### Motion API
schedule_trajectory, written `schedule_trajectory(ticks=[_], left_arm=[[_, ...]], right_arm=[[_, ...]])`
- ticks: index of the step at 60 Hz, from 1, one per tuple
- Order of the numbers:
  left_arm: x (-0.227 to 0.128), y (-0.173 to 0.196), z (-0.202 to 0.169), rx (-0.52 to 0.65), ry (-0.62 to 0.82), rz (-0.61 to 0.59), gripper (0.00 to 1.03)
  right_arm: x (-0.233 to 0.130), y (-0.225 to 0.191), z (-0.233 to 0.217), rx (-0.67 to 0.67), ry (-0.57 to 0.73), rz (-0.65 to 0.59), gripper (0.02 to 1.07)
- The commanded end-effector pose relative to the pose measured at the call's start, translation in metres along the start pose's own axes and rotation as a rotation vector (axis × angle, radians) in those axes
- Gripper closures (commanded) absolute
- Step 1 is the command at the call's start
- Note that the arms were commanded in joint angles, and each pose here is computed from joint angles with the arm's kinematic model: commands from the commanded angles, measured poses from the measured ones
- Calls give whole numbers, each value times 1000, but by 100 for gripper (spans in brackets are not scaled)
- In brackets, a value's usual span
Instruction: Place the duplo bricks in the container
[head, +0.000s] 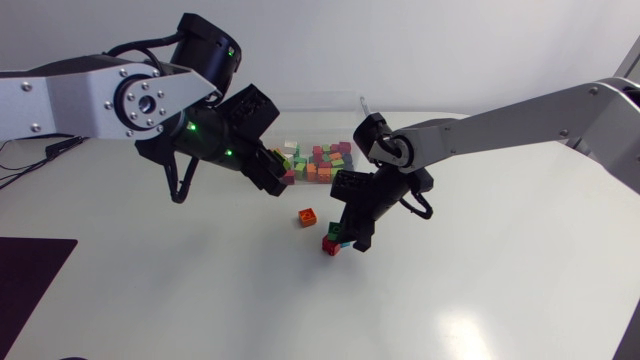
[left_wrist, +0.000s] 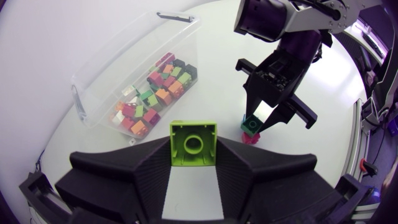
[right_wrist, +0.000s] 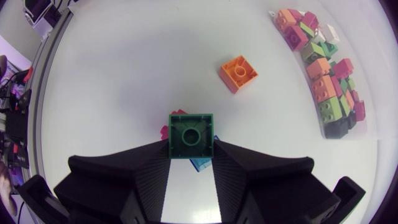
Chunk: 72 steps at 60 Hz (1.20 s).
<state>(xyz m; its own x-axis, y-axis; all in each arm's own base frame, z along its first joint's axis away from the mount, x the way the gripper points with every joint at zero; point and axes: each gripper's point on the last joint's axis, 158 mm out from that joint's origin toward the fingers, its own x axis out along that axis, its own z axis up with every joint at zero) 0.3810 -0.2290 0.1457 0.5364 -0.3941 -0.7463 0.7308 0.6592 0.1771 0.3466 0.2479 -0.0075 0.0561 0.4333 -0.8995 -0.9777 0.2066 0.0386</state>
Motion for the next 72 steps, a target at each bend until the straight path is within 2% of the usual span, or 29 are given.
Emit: schedule_trajectory(ticks=[1, 22, 42, 72], left_arm=[[-10, 15, 17, -8, -51, 37, 69], [-9, 34, 44, -44, -116, 71, 69], [12, 63, 60, -111, -159, 91, 69], [54, 123, 89, -211, -206, 151, 68]], right_arm=[[-14, 1, 3, -5, -18, -4, 91], [-70, -3, 17, 47, -123, -106, 91], [-126, -33, 50, 127, -283, -234, 91], [-170, -65, 89, 197, -410, -316, 91]])
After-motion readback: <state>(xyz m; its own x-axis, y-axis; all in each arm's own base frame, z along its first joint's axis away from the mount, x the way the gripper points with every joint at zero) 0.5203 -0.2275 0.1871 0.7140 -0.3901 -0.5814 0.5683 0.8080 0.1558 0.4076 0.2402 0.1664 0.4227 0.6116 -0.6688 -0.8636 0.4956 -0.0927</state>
